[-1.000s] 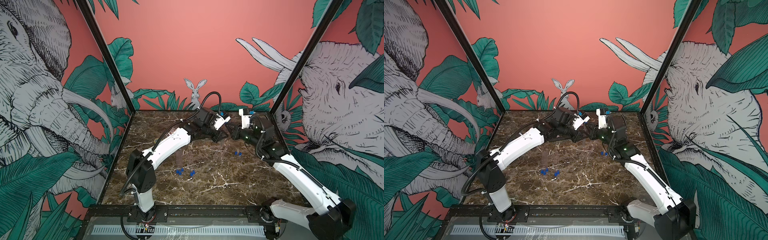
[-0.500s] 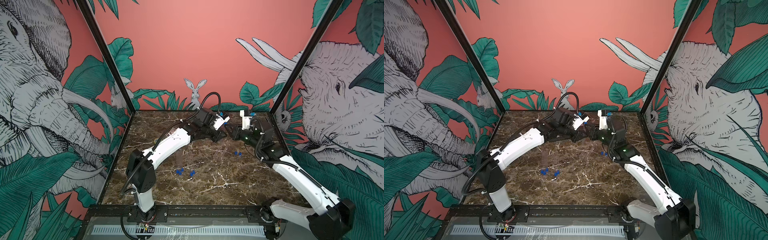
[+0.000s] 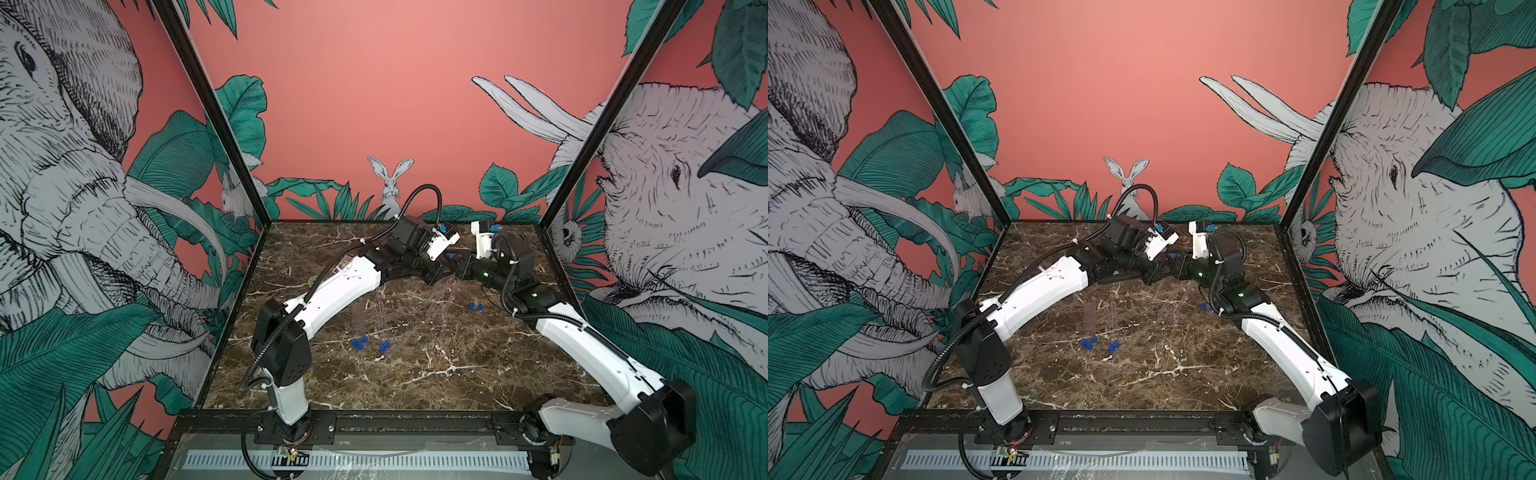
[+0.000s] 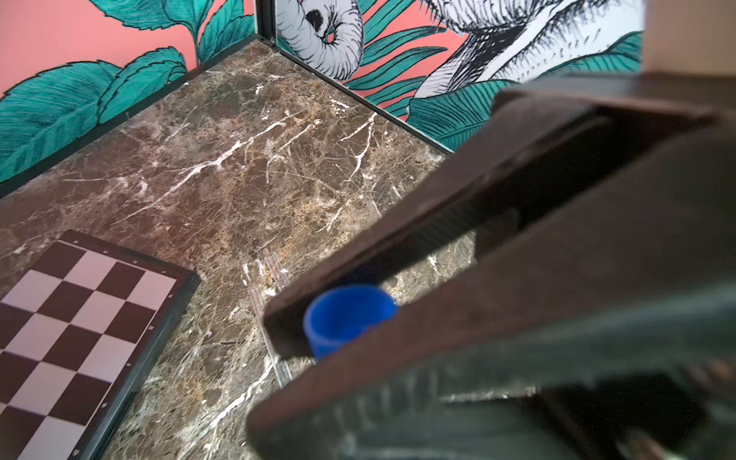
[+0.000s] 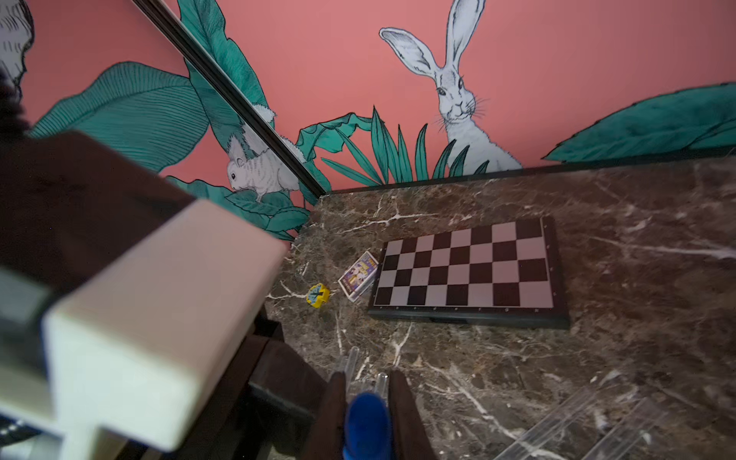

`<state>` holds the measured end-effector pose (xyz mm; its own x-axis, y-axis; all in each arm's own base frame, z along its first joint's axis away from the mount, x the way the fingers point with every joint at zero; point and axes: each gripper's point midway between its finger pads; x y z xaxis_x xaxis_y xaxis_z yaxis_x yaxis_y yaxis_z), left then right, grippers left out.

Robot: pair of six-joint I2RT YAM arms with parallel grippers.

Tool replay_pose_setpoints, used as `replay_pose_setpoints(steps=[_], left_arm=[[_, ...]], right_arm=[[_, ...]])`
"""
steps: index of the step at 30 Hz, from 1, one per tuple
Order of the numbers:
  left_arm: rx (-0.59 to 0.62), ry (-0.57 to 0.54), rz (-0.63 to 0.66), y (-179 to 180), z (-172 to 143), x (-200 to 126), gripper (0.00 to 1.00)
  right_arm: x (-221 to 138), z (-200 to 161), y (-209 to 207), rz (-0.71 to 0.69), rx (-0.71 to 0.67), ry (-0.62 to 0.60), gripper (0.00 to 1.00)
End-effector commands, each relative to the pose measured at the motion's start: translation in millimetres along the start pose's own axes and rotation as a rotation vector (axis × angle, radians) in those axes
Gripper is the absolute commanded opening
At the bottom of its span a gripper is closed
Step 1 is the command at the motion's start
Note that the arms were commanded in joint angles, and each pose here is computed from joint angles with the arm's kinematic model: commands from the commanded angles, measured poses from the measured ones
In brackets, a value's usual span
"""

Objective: Remove stoppers from test tubes
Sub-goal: Adjust the test tube.

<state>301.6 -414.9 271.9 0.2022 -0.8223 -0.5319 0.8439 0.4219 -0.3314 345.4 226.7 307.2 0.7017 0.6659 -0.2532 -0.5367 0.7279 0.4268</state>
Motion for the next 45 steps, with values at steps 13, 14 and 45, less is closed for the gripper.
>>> replay_pose_setpoints(steps=[13, 14, 45], left_arm=[[0.080, -0.134, 0.117, 3, 2, -37, 1.00], [0.090, -0.150, 0.136, 4, -1, -41, 1.00], [0.378, -0.351, -0.028, -52, 20, -22, 0.82]], right_arm=[[-41, 45, 1, -0.072, -0.042, -0.191, 0.00], [-47, 49, 0, -0.076, -0.043, -0.207, 0.00], [-75, 51, -18, -0.051, 0.102, -0.316, 0.00]])
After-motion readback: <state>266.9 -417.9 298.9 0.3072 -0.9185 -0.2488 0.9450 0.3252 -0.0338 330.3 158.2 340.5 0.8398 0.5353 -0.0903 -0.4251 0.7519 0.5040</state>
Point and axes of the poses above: each gripper's point midway between its finger pads, its own x axis out along the fingers, its own y axis along the line the jaws close on, z = x × y, and after that the axes turned 7 degrees about -x, right-handed
